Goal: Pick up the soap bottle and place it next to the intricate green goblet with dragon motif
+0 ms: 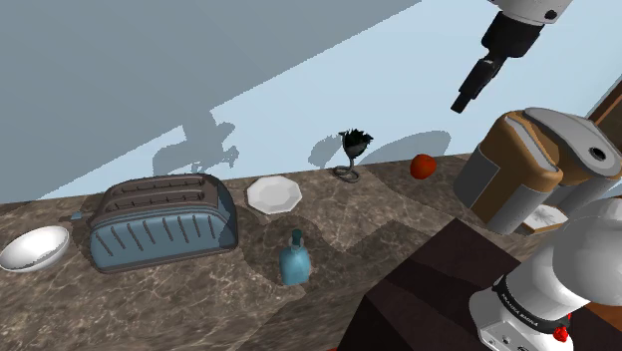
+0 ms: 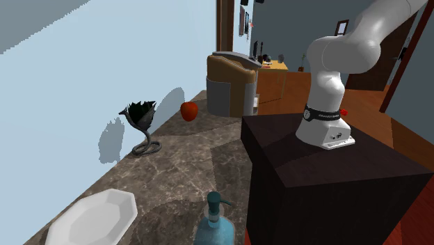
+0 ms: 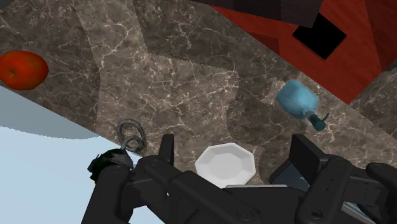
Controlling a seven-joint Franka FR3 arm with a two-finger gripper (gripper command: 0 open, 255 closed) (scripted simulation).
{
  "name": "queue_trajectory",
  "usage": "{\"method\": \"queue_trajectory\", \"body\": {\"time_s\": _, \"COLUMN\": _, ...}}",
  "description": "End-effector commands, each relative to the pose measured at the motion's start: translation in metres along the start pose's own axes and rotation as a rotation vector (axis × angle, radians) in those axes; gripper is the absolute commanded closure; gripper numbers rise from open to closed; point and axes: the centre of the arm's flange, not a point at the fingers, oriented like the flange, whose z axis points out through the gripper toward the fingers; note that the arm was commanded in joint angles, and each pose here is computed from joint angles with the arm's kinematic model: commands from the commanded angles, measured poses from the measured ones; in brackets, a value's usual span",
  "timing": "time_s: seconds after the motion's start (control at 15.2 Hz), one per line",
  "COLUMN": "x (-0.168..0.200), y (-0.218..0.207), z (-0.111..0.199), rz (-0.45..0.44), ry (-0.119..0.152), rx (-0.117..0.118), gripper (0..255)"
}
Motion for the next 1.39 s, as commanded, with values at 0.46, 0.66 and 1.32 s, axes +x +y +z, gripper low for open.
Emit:
{"method": "queue_trajectory", "body": {"time_s": 0.46, "x": 0.025, "y": -0.059, "z": 0.067, "rz": -0.004, "ry": 0.003, "rx": -0.007, "gripper": 0}}
{"method": "queue_trajectory", "body": {"time_s": 0.66, "x": 0.035, "y": -0.084, "z": 0.096, "rz": -0.005, "ry": 0.005, "rx": -0.010, "gripper": 0}}
{"method": "queue_trajectory", "body": {"time_s": 1.32, "x": 0.071, "y": -0.168, "z": 0.193, "rz": -0.011, "ry": 0.010, "rx": -0.019, "gripper": 0}}
